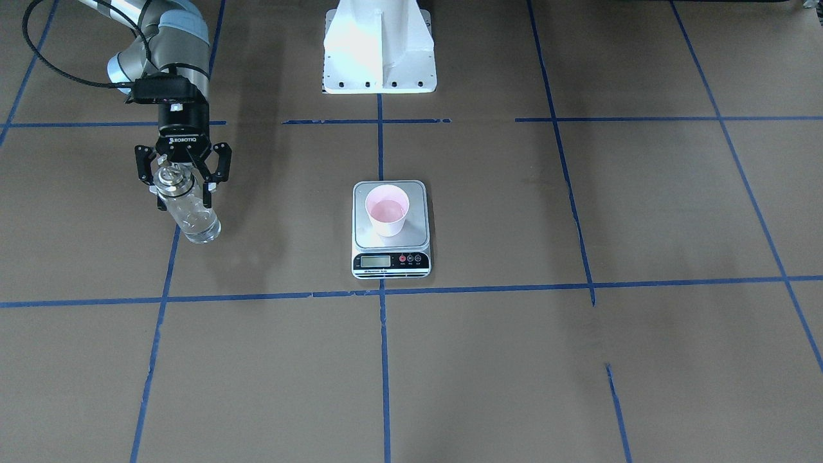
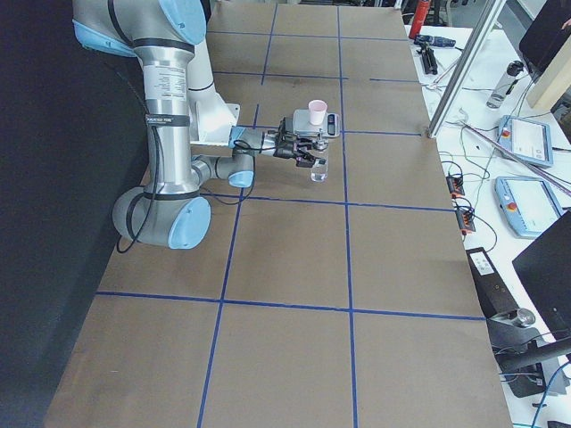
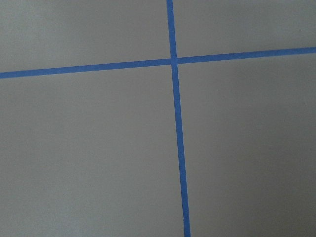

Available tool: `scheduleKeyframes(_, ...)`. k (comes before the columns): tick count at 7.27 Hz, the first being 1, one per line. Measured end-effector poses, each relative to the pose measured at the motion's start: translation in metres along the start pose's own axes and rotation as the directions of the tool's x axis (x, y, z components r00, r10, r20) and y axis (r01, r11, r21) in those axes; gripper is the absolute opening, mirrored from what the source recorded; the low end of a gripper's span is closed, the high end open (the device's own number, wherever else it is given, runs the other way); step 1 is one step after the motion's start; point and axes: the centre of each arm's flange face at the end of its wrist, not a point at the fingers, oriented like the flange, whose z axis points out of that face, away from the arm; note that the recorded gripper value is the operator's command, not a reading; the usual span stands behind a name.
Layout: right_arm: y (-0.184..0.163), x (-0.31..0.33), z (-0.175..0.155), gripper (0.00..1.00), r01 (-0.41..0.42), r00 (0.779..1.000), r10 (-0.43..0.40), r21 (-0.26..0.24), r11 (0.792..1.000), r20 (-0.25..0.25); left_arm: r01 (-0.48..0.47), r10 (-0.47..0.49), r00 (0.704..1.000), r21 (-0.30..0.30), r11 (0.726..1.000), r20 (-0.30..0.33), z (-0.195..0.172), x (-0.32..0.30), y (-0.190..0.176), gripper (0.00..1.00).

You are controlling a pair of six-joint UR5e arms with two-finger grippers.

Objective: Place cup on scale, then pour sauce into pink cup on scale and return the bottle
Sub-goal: 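Turn the bottle upright and carry it back to its spot, then lower the bottle onto the table with the right gripper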

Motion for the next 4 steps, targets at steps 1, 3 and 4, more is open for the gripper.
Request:
scheduleKeyframes(1,0.007,0.009,0.000,0.08,0.001,1.000,-0.001,-0.011,1.000,-0.006,-0.001,0.001,1.000,0.001,1.000,0.000,0.000,0.000,0.000,1.00)
scheduleKeyframes(3,0.018,0.023,-0.001,0.22,0.018,1.000,-0.018,-0.049,0.999,-0.003,-0.002,0.002,1.000,0.002,1.000,0.000,0.000,0.000,-0.001,1.00)
scheduleKeyframes(4,0.022,0.027,-0.001,0.29,0.026,1.000,-0.026,-0.058,0.998,-0.003,-0.002,0.002,1.000,0.002,1.000,0.000,0.000,0.000,-0.001,1.00)
